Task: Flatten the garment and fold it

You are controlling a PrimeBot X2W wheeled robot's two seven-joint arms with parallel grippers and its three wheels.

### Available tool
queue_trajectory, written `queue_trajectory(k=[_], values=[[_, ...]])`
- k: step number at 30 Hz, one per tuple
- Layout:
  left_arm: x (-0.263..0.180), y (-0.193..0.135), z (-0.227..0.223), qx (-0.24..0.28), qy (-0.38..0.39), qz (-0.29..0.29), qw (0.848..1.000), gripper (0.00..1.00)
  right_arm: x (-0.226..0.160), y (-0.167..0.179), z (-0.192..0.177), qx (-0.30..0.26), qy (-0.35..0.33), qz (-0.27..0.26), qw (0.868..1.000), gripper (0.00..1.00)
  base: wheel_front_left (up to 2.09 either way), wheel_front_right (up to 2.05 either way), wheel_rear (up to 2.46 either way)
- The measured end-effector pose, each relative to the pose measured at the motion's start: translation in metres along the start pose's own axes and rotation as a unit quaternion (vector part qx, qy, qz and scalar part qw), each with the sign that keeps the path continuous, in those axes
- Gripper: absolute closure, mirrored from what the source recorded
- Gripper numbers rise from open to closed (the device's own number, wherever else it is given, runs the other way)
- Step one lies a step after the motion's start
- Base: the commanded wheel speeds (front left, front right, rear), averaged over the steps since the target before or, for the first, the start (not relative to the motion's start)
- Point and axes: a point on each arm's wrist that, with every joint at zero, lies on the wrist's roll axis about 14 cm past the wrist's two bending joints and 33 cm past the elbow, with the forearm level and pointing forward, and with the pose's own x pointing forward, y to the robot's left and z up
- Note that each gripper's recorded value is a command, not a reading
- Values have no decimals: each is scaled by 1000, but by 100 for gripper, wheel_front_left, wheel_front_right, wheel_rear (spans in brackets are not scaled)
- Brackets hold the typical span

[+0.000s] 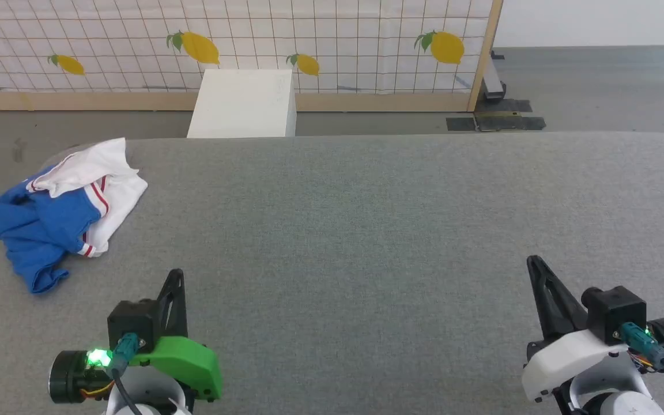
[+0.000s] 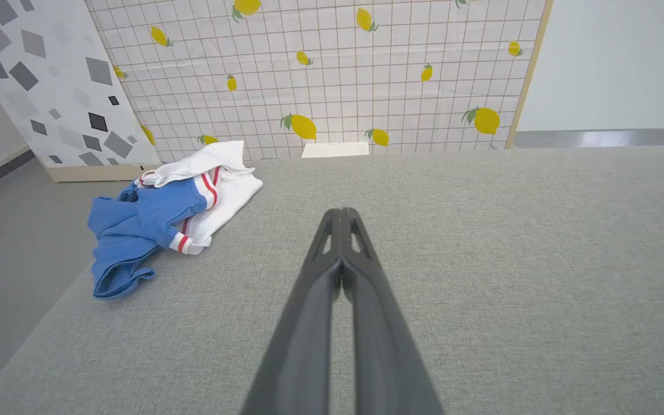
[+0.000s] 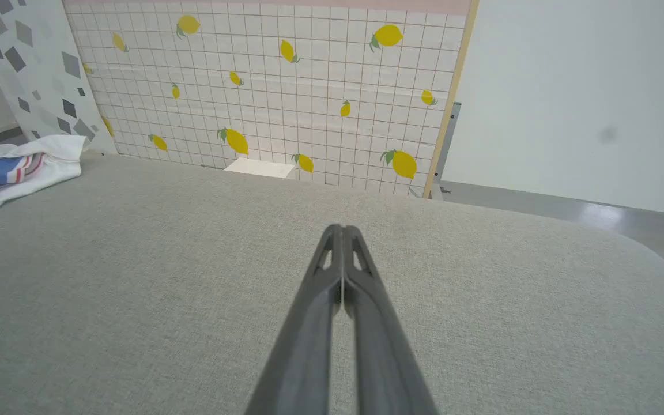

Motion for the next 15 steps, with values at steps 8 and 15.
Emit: queue_trajectory(k=[8,15], values=[[0,0,0,0,0,0,1000,100,0,0,0,0,0,0,1000,100,0,0,0],[0,0,0,0,0,-1,1000,0,0,0,0,0,0,0,1000,0,0,0,0]])
